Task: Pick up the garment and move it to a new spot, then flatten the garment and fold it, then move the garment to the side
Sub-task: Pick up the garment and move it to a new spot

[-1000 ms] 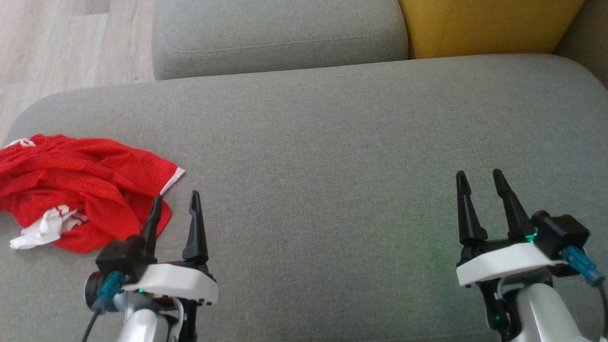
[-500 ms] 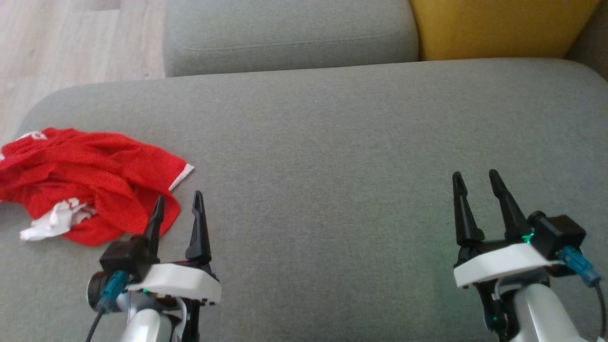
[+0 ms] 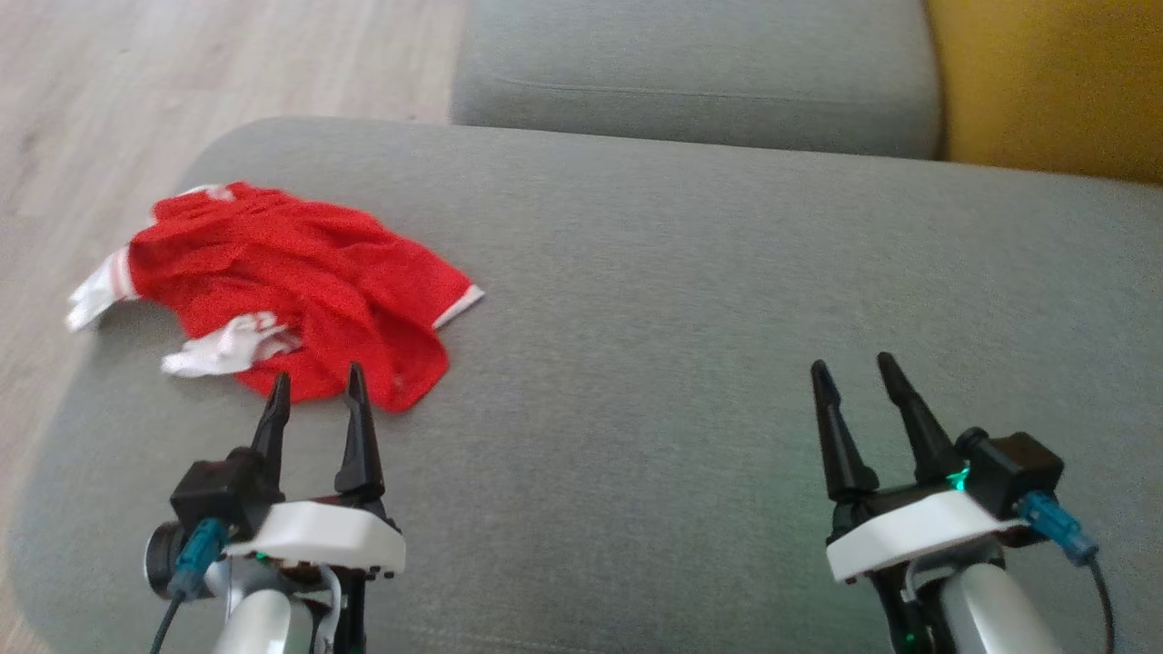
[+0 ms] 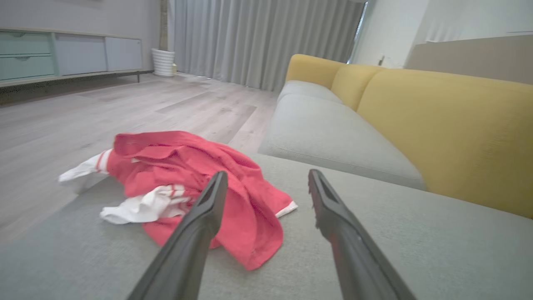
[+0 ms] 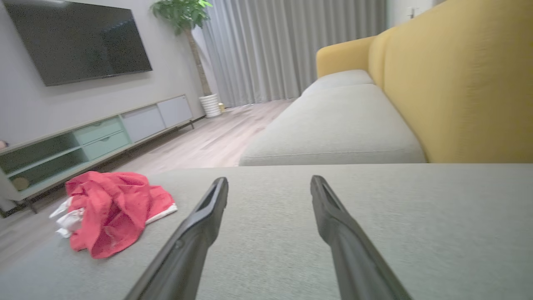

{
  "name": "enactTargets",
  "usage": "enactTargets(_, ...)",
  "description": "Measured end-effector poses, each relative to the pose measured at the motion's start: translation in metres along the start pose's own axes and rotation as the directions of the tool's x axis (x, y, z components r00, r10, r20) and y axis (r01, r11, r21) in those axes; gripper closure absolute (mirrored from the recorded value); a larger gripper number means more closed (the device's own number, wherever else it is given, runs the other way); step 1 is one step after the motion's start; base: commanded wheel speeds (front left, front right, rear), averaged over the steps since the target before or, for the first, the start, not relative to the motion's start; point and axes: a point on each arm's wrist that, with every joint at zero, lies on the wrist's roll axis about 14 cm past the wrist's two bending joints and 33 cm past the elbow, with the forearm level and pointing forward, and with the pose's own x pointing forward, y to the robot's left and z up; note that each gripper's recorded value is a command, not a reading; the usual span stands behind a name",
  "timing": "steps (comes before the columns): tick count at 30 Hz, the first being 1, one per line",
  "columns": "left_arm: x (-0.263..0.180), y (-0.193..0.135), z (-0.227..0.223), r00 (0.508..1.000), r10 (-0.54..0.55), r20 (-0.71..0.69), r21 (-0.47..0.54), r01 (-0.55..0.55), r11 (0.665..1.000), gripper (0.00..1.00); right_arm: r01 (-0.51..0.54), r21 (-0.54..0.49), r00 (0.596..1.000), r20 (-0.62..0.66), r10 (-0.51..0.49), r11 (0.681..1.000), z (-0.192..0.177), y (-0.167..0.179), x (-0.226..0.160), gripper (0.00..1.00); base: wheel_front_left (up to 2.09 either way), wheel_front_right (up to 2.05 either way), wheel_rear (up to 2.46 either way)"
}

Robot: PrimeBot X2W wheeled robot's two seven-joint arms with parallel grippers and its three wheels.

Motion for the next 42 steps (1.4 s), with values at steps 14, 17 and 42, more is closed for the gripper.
enactTargets(14,-0.040,0.068,0.014,0.976,0.215,0.040,0.001,-0.215,0.977,0.00,-0.204,0.040,0.977,-0.061,0.206,0.978,-0.025,0.067,0.021,0.00,0.00,0.00,0.00)
enactTargets(17,-0.047,0.078,0.018,0.968,0.245,0.052,0.000,-0.246,0.969,0.00,-0.240,0.043,0.968,-0.067,0.242,0.970,-0.027,0.080,0.022,0.00,0.00,0.00,0.00)
enactTargets(42,-0.050,0.103,0.015,0.946,0.321,0.038,0.012,-0.321,0.947,0.00,-0.224,0.055,0.969,-0.097,0.229,0.973,-0.040,0.073,0.027,0.00,0.00,0.00,0.00)
